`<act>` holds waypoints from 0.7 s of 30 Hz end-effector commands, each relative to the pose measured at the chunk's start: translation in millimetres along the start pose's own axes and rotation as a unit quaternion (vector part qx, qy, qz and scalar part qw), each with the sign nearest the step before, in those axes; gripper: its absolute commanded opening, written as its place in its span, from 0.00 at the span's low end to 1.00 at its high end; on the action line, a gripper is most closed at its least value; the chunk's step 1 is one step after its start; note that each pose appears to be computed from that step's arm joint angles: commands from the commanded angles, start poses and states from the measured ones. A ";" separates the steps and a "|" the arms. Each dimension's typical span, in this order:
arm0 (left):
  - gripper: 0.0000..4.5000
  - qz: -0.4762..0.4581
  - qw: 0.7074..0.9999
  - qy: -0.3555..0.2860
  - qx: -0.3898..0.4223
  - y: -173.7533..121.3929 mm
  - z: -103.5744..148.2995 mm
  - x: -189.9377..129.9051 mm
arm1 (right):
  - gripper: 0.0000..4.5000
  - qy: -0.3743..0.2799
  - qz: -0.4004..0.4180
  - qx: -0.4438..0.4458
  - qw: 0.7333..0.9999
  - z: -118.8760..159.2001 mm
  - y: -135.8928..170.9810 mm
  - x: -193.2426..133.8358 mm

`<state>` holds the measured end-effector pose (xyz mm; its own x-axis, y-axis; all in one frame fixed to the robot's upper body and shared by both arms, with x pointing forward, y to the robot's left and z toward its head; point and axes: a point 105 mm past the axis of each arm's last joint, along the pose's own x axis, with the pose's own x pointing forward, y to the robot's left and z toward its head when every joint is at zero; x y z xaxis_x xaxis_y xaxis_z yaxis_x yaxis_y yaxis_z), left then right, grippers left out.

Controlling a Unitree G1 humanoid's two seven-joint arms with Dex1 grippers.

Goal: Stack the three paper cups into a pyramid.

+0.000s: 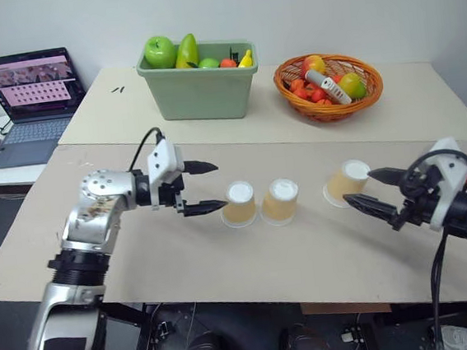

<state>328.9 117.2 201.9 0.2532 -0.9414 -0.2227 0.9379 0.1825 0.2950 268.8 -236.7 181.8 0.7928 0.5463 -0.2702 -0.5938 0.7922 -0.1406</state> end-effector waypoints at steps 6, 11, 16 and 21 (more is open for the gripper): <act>0.98 0.011 0.999 -0.039 0.031 -7.0 45.5 -6.6 | 1.00 0.034 -0.065 -0.002 0.997 -25.9 -38.8 2.0; 0.98 0.022 0.998 -0.044 0.037 -6.5 52.3 -5.5 | 1.00 0.008 -0.054 0.011 0.998 -23.2 -44.0 24.6; 0.98 0.030 0.998 -0.044 0.038 -6.4 55.2 -5.3 | 1.00 -0.015 -0.053 0.011 0.998 -12.6 -52.6 44.2; 0.98 0.038 0.998 -0.044 0.040 -5.8 57.0 -5.0 | 1.00 -0.031 -0.051 0.006 0.998 -1.5 -58.7 57.8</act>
<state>312.9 105.9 242.2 0.2957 -0.9457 -0.1346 0.9096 0.2358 0.3420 345.2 -251.1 160.8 0.8452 0.4789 -0.2372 -0.5145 0.8493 -0.1185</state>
